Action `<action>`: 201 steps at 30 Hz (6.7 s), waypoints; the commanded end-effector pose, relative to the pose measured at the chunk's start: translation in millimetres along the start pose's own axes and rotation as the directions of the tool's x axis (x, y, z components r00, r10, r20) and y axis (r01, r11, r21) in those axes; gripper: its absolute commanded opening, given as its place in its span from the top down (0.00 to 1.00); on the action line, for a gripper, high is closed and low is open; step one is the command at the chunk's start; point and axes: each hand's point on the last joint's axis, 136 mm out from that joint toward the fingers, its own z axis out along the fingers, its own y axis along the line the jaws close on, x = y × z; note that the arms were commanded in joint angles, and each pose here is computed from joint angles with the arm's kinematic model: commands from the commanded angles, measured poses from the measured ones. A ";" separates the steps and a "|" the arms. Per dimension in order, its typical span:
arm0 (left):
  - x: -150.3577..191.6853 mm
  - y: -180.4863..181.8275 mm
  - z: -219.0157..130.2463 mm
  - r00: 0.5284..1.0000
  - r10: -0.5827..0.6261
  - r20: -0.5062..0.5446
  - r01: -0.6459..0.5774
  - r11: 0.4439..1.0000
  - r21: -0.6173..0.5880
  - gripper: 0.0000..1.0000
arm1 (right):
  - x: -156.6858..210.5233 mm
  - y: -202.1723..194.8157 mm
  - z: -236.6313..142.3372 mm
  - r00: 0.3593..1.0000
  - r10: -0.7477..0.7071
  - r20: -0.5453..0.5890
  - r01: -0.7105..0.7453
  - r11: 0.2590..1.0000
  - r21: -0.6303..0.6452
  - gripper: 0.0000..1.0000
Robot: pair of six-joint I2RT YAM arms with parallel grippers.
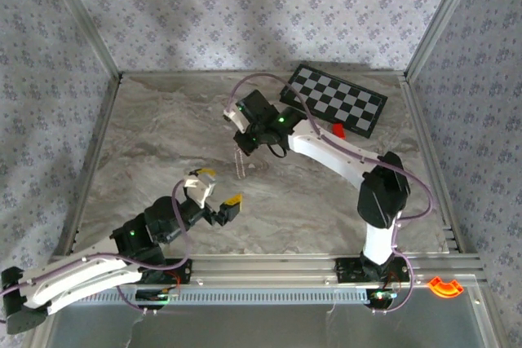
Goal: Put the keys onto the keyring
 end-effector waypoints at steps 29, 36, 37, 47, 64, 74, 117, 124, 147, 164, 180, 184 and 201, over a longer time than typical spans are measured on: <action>-0.8 11.0 -9.9 0.998 0.019 0.064 -0.017 1.000 -0.026 0.01 | 39.9 1.0 -5.2 0.996 0.055 -0.077 -0.054 0.998 0.009 1.00; -1.1 12.3 -9.9 0.998 0.021 0.065 -0.019 0.999 -0.031 0.01 | 63.7 3.6 -11.8 0.990 0.072 -0.121 -0.072 0.997 0.003 1.00; -0.2 12.8 -9.6 0.998 0.020 0.064 -0.018 0.999 -0.034 0.00 | 67.3 2.9 -11.8 0.989 0.080 -0.125 -0.080 0.997 0.006 1.00; 4.3 15.1 -7.0 0.998 0.035 0.050 -0.033 0.998 -0.046 0.01 | 98.3 -1.8 -16.4 0.978 0.126 -0.168 -0.122 0.992 0.033 1.00; 5.6 17.1 -1.1 0.998 0.053 0.034 -0.051 0.997 -0.064 0.01 | 141.8 -10.6 -20.1 0.956 0.189 -0.226 -0.181 0.982 0.059 1.00; 7.0 16.1 2.7 0.998 0.059 0.019 -0.057 0.996 -0.065 0.01 | 171.7 -9.0 -20.1 0.936 0.215 -0.278 -0.203 0.977 0.073 1.00; 4.0 6.9 3.0 0.996 0.080 0.043 -0.080 0.997 -0.011 0.00 | 270.1 12.7 -37.5 0.852 0.349 -0.391 -0.333 0.937 0.109 1.00; 0.2 4.0 3.9 0.995 0.060 0.075 -0.060 0.998 0.004 0.01 | 273.6 19.7 -39.0 0.847 0.356 -0.395 -0.346 0.933 0.097 1.00; -1.0 8.4 -1.3 0.990 0.016 0.141 -0.016 1.000 -0.003 0.01 | 293.2 33.3 -34.3 0.800 0.417 -0.432 -0.407 0.905 0.120 0.94; -6.4 9.2 -6.7 0.993 0.011 0.121 -0.010 1.000 -0.005 0.00 | 268.1 20.9 -63.1 0.854 0.432 -0.291 -0.410 0.902 0.133 0.58; 5.9 62.5 -26.7 0.991 -0.134 -0.012 0.123 0.942 -0.312 0.00 | 193.1 -17.6 -117.2 0.950 0.293 0.109 -0.309 0.932 0.190 0.27; 7.3 74.1 -30.6 0.994 -0.087 -0.065 0.055 0.920 -0.387 0.01 | 195.0 -38.3 -125.1 0.946 0.283 0.157 -0.317 0.909 0.272 0.16; -7.0 142.5 -29.0 0.986 -0.049 -0.161 -0.087 0.673 -0.735 0.01 | 231.5 -146.0 -167.0 0.829 0.372 0.417 -0.552 0.664 0.505 0.00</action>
